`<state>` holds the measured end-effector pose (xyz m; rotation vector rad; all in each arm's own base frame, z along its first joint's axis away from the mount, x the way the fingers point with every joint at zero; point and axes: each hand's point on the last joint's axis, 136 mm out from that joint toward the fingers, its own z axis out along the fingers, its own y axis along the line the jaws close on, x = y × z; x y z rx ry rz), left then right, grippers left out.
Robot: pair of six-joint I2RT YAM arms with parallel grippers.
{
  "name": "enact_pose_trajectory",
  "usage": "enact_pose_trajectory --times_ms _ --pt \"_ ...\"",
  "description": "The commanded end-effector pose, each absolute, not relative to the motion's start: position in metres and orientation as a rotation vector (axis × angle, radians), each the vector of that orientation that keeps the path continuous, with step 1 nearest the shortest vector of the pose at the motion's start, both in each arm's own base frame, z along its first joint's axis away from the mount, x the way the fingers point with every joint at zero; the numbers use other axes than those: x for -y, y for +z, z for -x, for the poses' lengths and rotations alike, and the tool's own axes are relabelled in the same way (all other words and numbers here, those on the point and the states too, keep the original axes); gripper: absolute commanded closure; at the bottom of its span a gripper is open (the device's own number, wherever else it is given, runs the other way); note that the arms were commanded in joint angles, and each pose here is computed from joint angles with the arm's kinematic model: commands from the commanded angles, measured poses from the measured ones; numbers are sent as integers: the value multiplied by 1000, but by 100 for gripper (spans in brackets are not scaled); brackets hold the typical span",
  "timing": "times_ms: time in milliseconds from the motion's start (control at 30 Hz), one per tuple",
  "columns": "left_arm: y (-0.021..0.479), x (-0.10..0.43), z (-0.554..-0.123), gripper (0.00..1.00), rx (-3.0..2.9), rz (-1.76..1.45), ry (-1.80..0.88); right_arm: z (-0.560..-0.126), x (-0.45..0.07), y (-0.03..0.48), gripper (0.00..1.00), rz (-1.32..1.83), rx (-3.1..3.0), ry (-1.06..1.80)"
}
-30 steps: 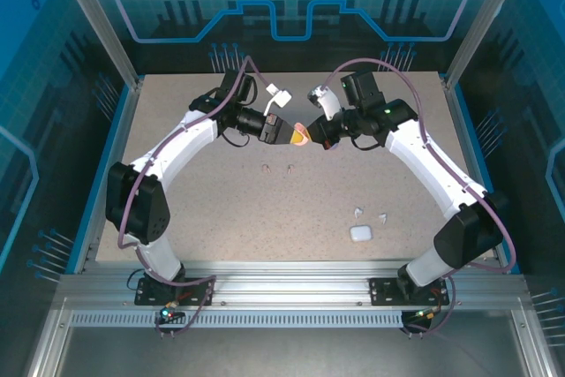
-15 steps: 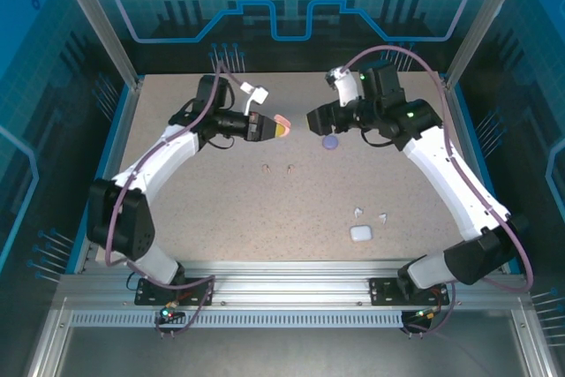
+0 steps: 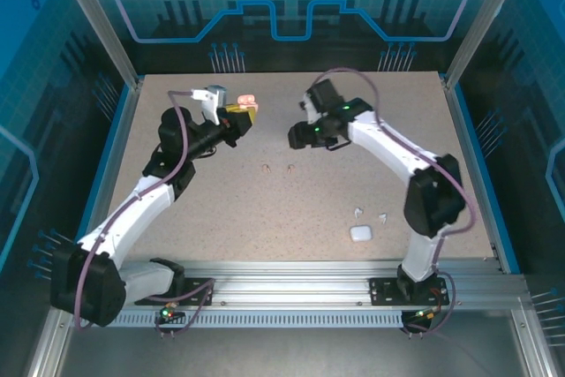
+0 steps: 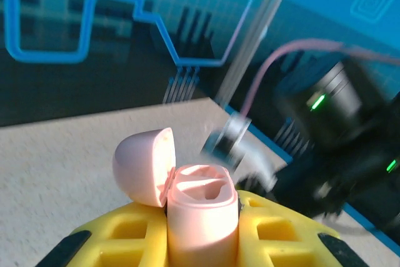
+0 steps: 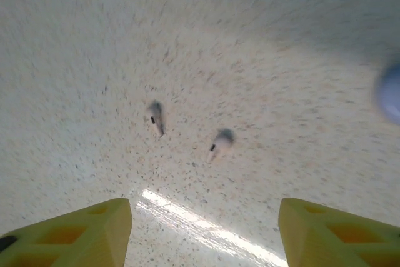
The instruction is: Insert the wireless bluetooth earbuds into the charging case
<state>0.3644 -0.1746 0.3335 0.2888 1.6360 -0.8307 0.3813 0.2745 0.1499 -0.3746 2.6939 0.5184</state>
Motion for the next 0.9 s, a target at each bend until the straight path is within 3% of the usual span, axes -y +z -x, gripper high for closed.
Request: enact_pose_trajectory --times_ms 0,400,867 --pt "385 158 -359 100 -1448 -227 -767 -382 -315 152 40 568 -2652 521" --pt "424 149 -350 100 -1362 -189 -764 -387 -361 66 52 780 -2800 285" --pt "433 151 -339 100 -1354 -226 -767 -381 -371 29 56 852 -2847 196"
